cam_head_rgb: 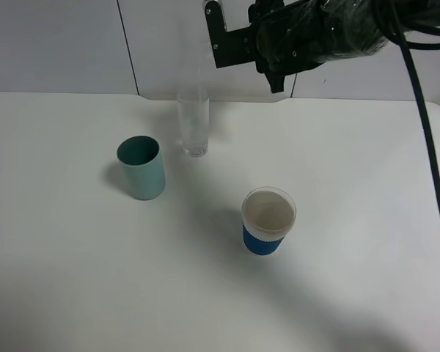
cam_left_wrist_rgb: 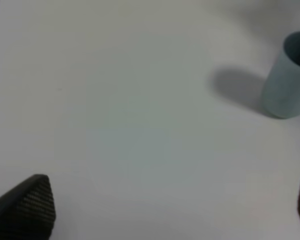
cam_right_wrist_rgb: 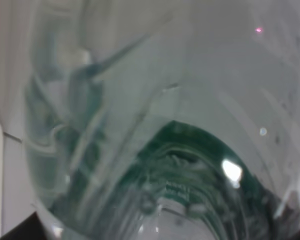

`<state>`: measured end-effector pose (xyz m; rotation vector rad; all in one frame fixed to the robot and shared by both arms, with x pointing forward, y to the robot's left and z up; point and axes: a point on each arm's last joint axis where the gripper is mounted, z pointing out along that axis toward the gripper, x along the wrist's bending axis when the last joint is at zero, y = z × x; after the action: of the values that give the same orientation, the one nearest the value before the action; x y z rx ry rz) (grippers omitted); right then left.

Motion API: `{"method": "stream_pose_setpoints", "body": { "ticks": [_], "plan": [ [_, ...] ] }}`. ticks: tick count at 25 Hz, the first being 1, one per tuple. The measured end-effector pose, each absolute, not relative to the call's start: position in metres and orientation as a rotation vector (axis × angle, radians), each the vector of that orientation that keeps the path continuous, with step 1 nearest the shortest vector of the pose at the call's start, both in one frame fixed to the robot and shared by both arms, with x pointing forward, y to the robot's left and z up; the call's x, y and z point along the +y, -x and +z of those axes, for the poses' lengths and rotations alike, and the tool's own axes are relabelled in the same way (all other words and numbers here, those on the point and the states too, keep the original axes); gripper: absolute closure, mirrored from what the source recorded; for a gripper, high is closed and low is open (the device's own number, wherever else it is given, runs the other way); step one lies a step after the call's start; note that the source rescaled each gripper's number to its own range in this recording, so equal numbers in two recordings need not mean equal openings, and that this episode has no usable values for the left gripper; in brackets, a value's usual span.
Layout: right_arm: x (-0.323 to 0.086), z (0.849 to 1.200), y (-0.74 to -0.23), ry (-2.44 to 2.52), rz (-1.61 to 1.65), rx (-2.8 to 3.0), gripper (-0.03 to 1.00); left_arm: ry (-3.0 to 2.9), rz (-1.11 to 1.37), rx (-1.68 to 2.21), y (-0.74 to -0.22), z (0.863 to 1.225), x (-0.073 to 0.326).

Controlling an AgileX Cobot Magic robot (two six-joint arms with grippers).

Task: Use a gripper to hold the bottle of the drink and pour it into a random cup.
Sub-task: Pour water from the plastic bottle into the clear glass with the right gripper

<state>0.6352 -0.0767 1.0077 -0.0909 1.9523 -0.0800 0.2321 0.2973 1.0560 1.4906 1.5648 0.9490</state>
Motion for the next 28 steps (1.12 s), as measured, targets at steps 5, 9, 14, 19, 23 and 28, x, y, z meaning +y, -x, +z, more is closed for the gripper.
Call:
{"method": "stream_pose_setpoints", "body": {
  "ticks": [5,9,14,19,23,28],
  "plan": [
    [-0.073,1.0064,-0.6377,0.096,-0.073,1.95,0.97,-1.491,0.949,1.565,-0.2321,1.056,0.2973],
    [-0.0723,1.0048,-0.6378,0.099,-0.073,1.953,0.97,-1.491,0.949,1.565,-0.2321,1.056,0.2973],
    [-0.0721,1.005,-0.6378,0.103,-0.074,1.951,0.97,-1.491,0.949,1.565,-0.2321,1.056,0.2973],
    [-0.0716,1.0056,-0.6379,0.125,-0.085,1.942,0.97,-1.491,0.949,1.565,-0.2321,1.056,0.2973],
    [-0.0714,1.0059,-0.638,0.145,-0.096,1.938,0.97,-1.491,0.949,1.565,-0.2321,1.056,0.2973],
    [-0.0698,1.0061,-0.6376,0.162,-0.093,1.934,0.97,-1.491,0.949,1.565,-0.2321,1.056,0.2973]
  ]
}}
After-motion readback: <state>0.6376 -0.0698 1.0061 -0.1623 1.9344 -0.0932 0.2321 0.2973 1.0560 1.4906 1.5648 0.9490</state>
